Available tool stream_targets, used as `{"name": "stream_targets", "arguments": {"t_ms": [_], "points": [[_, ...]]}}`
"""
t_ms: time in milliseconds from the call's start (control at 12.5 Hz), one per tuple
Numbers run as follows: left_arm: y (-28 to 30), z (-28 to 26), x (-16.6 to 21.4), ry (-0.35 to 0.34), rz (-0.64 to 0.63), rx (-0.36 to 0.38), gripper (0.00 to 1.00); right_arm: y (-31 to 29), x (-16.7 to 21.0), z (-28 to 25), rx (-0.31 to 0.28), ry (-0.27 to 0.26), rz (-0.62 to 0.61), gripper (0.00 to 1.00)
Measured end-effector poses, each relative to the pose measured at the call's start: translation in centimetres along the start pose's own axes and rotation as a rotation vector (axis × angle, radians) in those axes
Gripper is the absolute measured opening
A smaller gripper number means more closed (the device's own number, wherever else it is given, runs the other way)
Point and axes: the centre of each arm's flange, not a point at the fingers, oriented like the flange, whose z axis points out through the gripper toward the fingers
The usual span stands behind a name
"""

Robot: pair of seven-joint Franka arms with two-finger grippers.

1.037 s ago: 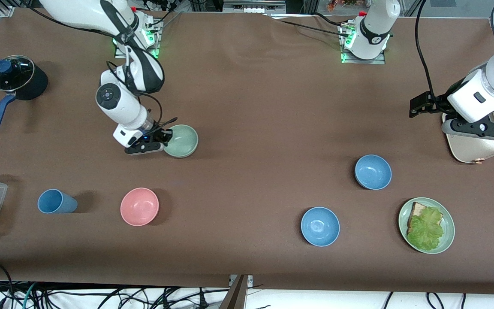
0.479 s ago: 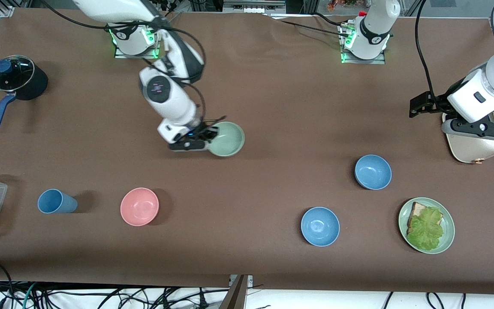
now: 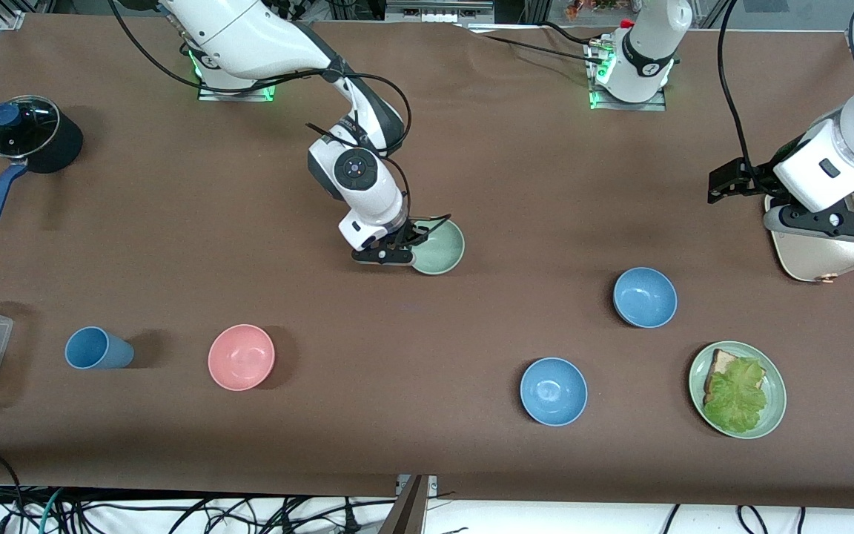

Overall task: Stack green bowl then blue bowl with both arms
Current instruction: 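Push the green bowl with the right gripper toward the table's middle, then retract the right gripper while the left gripper reaches the blue bowl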

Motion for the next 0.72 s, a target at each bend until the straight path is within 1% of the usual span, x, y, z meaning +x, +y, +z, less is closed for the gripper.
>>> {"name": "stream_targets", "arguments": {"t_ms": [160, 319, 479, 559, 638, 718], "points": [[0.0, 0.0, 0.0, 0.0, 0.0, 0.0, 1.0, 0.2, 0.7, -0.3, 0.001, 0.01, 0.008, 0.33], [0.0, 0.0, 0.0, 0.0, 0.0, 0.0, 1.0, 0.2, 2.0, -2.0, 0.001, 0.028, 0.016, 0.56], [0.0, 0.0, 0.0, 0.0, 0.0, 0.0, 1.0, 1.8, 5.3, -7.5, -0.048, 0.054, 0.05, 0.79], [0.0, 0.0, 0.0, 0.0, 0.0, 0.0, 1.0, 3.7, 7.3, -11.4, -0.075, 0.076, 0.071, 0.9], [0.0, 0.0, 0.0, 0.0, 0.0, 0.0, 1.0, 6.3, 9.3, -15.6, -0.103, 0.1, 0.076, 1.0], [0.1, 0.0, 0.0, 0.0, 0.001, 0.0, 1.0, 9.2, 10.8, -19.5, -0.128, 0.108, 0.064, 1.0]]}}
